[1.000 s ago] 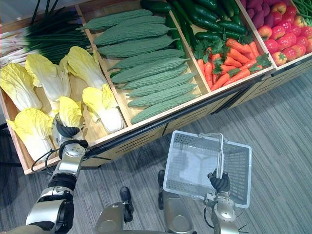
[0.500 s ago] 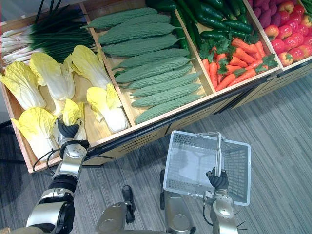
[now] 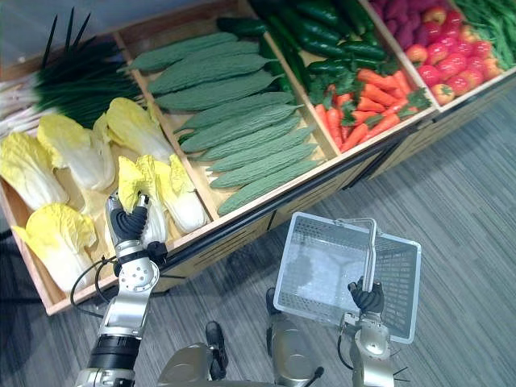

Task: Pick vegetable in the basket

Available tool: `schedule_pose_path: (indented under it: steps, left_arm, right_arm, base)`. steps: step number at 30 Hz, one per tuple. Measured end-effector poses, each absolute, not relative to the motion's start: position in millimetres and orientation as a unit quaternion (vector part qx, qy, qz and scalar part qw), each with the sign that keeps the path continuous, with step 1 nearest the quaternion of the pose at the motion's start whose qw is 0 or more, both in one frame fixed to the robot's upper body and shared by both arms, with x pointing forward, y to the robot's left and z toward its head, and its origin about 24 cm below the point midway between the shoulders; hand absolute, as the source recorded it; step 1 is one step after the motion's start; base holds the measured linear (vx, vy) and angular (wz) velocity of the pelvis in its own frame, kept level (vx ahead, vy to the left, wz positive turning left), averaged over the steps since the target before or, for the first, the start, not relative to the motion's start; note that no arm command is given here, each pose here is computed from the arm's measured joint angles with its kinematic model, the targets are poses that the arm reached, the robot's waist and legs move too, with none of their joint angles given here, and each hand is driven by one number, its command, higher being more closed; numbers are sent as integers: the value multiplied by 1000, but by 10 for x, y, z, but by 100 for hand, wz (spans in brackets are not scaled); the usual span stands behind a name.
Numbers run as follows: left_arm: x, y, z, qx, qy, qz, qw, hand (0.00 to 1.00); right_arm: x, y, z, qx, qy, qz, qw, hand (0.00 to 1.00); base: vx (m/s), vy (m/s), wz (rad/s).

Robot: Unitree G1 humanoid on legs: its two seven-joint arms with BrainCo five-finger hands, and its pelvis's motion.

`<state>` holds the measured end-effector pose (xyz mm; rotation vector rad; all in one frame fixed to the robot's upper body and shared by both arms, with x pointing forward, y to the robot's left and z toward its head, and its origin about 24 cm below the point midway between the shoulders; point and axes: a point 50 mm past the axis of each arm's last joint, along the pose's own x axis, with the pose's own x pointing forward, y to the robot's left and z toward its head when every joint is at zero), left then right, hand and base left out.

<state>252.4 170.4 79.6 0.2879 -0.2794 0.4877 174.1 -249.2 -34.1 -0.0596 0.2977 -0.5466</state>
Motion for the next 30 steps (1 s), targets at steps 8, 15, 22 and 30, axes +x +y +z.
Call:
schedule_pose_path:
  steps: [8,15,22,30]
  left_arm:
    - [2474,1628,947,121,-177,225,950,100]
    - [2486,1468,965,104,-184,183,960,100]
    - [2517,1149,536,88,-95,81,988,100]
    - [2619,1021,384,119,-67,32,990,100]
  right_arm:
    - [1940,-2333,-66,-36,80,-242,966,100]
    - [2037,-2160,-59,-52,79,-183,979,100]
    - [2101,-2047,90,-20,49,-136,989,100]
    - [2195,-1674,91,33,51,-46,997,100]
  base:
    - [-16,45,-108]
    - [144,-153,-107]
    - [204,-53,-106]
    - [157,139,-86]
